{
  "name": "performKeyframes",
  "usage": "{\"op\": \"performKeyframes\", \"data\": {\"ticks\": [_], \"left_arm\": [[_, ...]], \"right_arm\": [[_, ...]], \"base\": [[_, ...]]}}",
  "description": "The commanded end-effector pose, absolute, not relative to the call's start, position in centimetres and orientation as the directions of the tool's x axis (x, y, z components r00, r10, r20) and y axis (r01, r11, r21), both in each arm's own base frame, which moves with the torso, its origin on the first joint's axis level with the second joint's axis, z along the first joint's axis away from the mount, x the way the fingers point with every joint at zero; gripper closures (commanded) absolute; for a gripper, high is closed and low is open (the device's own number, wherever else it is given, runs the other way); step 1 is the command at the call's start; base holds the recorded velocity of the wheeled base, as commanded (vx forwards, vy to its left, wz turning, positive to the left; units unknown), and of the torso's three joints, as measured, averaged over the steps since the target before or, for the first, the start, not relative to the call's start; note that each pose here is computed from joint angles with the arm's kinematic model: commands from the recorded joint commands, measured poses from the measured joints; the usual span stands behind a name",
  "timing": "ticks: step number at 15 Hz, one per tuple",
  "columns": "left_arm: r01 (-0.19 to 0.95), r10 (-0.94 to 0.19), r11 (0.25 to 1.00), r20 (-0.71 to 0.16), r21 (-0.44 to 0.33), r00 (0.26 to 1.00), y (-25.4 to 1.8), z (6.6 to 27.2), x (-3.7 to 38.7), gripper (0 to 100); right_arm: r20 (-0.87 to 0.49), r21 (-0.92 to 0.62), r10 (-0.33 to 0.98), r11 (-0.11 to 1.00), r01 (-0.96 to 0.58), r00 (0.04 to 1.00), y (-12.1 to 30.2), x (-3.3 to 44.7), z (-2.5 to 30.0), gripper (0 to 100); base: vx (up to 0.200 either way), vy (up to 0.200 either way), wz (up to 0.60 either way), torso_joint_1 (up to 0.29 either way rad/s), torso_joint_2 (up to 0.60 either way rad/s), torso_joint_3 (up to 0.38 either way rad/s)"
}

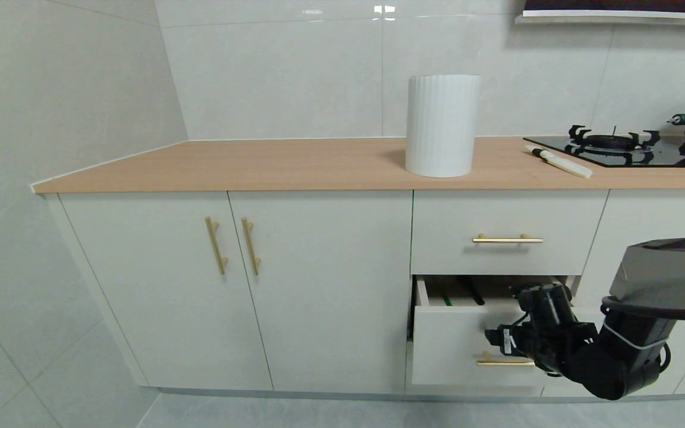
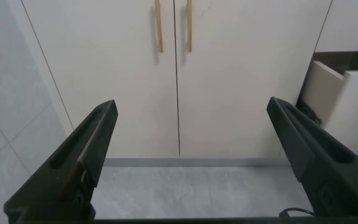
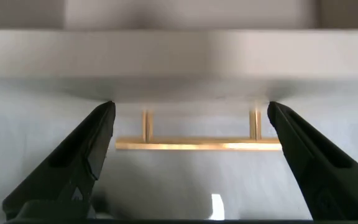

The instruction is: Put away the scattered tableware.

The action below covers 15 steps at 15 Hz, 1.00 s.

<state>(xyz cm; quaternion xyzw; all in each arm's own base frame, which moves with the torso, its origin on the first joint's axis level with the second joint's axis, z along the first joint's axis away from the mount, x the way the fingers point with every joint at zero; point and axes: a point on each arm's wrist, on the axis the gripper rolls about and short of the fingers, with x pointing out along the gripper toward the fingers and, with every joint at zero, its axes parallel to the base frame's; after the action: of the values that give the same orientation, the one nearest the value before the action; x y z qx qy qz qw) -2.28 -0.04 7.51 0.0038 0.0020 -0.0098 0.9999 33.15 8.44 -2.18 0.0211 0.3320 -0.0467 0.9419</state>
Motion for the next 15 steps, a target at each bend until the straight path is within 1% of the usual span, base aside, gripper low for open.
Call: {"op": "performKeyframes", "data": {"ticks": [1,4,10,11,15], "left_arm": [[0.020,-0.020,1.000,-0.003,0.008,1.000,0.0,7.5,-2.3,0],[0.020,-0.020,1.000,-0.003,0.008,1.000,0.0,7.5,-2.3,0],[0.020,-0.020,1.000,-0.003,0.008,1.000,0.0,7.5,-2.3,0],[0.020,-0.020,1.000,-0.003,0.008,1.000,0.0,7.5,-2.3,0],[0.020,-0.020,1.000,-0.003,0.008,1.000,0.0,7.5,-2.3,0]], "right_arm": [[-0.626,-0.005,-0.118,0.989,0.148,0.771,7.7,34.4,-5.6,0],[-0.592,-0.003,-0.144,0.984,0.176,0.793,7.6,35.9,-6.4,0],[-0.510,0.077,-0.166,0.969,0.237,0.844,6.9,39.5,-5.9,0],[-0.490,0.114,-0.170,0.960,0.256,0.855,6.7,40.4,-5.4,0],[-0.504,0.201,-0.199,0.920,0.338,0.841,6.1,42.4,-4.5,0]], "base": [[0.000,0.000,0.00,0.000,0.00,0.000],[0.000,0.000,0.00,0.000,0.00,0.000],[0.000,0.000,0.00,0.000,0.00,0.000],[0.000,0.000,0.00,0.000,0.00,0.000],[0.000,0.000,0.00,0.000,0.00,0.000]]}}
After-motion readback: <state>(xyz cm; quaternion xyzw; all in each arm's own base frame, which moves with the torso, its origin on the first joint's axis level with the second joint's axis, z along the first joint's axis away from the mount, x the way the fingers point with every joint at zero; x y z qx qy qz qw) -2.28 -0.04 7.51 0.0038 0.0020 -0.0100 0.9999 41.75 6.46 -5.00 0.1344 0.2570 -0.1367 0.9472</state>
